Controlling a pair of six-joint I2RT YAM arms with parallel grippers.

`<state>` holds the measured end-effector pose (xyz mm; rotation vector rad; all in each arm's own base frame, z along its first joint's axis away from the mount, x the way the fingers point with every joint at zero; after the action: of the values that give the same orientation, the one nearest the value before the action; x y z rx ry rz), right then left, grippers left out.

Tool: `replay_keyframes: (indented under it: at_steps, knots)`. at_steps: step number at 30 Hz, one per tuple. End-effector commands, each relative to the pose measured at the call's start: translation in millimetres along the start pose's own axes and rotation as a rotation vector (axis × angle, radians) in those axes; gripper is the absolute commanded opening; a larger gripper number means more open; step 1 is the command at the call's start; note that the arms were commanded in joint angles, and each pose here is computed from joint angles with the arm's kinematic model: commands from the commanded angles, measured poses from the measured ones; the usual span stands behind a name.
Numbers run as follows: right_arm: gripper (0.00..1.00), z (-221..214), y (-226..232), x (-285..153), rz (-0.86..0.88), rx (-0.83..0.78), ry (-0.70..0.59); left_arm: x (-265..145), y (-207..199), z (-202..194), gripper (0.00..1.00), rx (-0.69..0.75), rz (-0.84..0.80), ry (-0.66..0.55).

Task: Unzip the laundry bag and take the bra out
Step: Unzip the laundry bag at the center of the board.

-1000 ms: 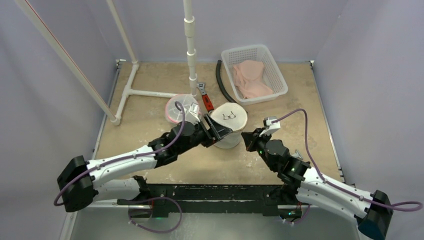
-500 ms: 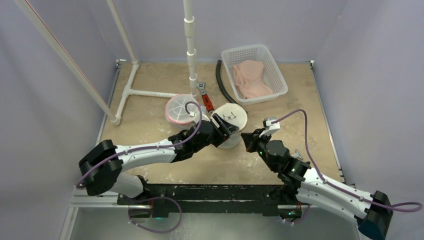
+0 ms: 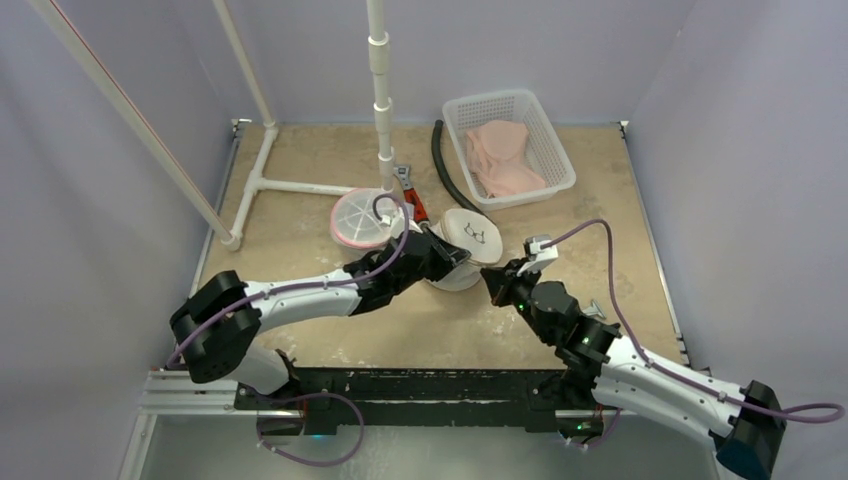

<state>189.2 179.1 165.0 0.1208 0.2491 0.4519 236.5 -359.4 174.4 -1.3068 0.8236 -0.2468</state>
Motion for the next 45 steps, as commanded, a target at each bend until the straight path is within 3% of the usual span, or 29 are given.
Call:
replay_keyframes:
  at_steps: [1, 13, 25, 32, 34, 37, 45]
  knots:
    - [0.0, 3, 5, 4, 0.02, -0.01, -0.021, -11, -19, 21, 0.01, 0.015, -0.068, -0.03]
    - [0.0, -5, -3, 8, -0.053, 0.021, 0.008, -45, -20, 62, 0.0, 0.067, -0.126, 0.008]
    - [0.0, -3, -20, 8, -0.175, 0.059, -0.011, -73, -18, 79, 0.0, 0.238, -0.154, 0.117]
    - [0.0, 27, 4, -1, 0.008, -0.022, -0.081, -65, -36, 77, 0.0, 0.364, -0.194, 0.188]
    - [0.0, 25, 5, 0, 0.013, -0.03, -0.069, -61, -37, 77, 0.1, 0.378, -0.191, 0.198]
    - [0.0, 18, 6, 2, 0.016, -0.025, -0.051, -59, -27, 75, 0.41, 0.35, -0.18, 0.207]
    - [0.0, 11, 8, 4, 0.033, -0.018, -0.041, -91, -22, 80, 0.64, 0.224, -0.2, 0.122]
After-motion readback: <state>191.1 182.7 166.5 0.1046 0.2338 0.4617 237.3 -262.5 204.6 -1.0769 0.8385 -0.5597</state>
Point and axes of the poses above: each gripper's point midway between its finger pads, its own x axis out along the fingers, its own y axis along the line the jaws close on, z = x × y, the point moved 3 cm from there along -x, back along the fingers, and after that the axes turned 14 degrees about -x, right-handed, at the moved point
